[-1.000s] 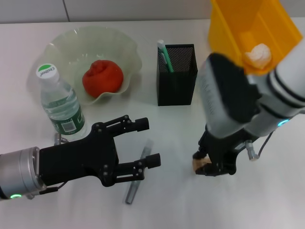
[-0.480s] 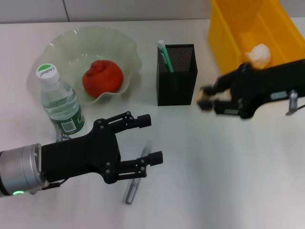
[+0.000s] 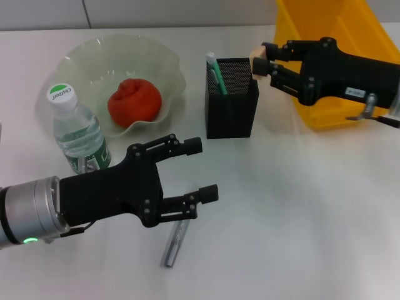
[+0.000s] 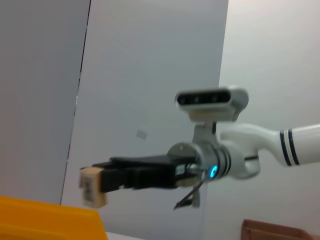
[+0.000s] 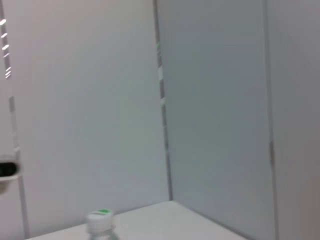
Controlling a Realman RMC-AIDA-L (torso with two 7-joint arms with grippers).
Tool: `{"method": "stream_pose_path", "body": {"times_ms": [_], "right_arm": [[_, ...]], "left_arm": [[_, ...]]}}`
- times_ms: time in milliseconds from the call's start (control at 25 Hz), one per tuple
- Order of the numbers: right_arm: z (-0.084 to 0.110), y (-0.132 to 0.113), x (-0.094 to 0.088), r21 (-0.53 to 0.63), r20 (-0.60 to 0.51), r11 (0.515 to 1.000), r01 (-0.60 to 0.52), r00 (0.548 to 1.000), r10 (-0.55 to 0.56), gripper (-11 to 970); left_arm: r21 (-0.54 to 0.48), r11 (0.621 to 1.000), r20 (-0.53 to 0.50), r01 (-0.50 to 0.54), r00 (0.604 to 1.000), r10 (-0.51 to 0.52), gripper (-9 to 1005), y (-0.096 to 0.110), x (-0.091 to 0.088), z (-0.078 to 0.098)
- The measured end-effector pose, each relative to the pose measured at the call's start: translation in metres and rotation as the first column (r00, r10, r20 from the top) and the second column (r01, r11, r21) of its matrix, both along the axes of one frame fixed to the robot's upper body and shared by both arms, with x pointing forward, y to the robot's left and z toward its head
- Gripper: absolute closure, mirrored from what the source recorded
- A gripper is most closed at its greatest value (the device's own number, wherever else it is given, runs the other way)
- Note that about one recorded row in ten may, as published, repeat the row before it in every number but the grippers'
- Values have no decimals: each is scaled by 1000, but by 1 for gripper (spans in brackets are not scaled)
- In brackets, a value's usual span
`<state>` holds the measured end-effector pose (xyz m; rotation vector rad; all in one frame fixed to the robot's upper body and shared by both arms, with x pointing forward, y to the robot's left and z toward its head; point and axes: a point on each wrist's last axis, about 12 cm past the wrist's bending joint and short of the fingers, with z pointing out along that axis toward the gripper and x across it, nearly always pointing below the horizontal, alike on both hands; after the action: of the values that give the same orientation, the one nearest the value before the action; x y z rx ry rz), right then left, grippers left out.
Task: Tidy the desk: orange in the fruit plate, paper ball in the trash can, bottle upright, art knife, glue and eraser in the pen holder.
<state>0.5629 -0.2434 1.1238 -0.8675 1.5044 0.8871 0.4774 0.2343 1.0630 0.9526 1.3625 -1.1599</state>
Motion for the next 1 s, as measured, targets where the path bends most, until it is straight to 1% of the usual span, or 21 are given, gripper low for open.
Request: {"method": "stream_pose_path", "body": {"times_ms": [80,120,240,280,440,480,600,1000], "right_arm": [[-13,5,5,-2,29,999,37,999,-37,688],[-13,5,5,-2,29,999,37,999,-37,688],[-21,9,9,-19,51,998,63,997,-62,687],[-25,13,13,-29,57,996,79,995,-77,687],[-27,19,19,-50,62,996,80,995,-77,686],[-27,21,24,-64,64,994,94,994,-90,685],[-27,22,27,-74,64,992,107,993,-102,684],[-31,26,32,-131,60,986,105,993,-98,681]], "left_arm": [[-8,1000,-2,-7,1000,7,197,0,1,0],[-8,1000,-2,-7,1000,7,197,0,1,0],[-15,1000,-5,-17,1000,17,197,0,1,0],[-19,1000,-4,-22,1000,22,197,0,2,1],[-19,1000,-3,-22,1000,22,197,0,2,1],[-19,1000,-1,-20,1000,20,197,-1,3,1],[-20,1000,-3,-18,1000,18,197,-2,4,1],[-16,1000,-6,-22,1000,22,197,-2,5,1]]}}
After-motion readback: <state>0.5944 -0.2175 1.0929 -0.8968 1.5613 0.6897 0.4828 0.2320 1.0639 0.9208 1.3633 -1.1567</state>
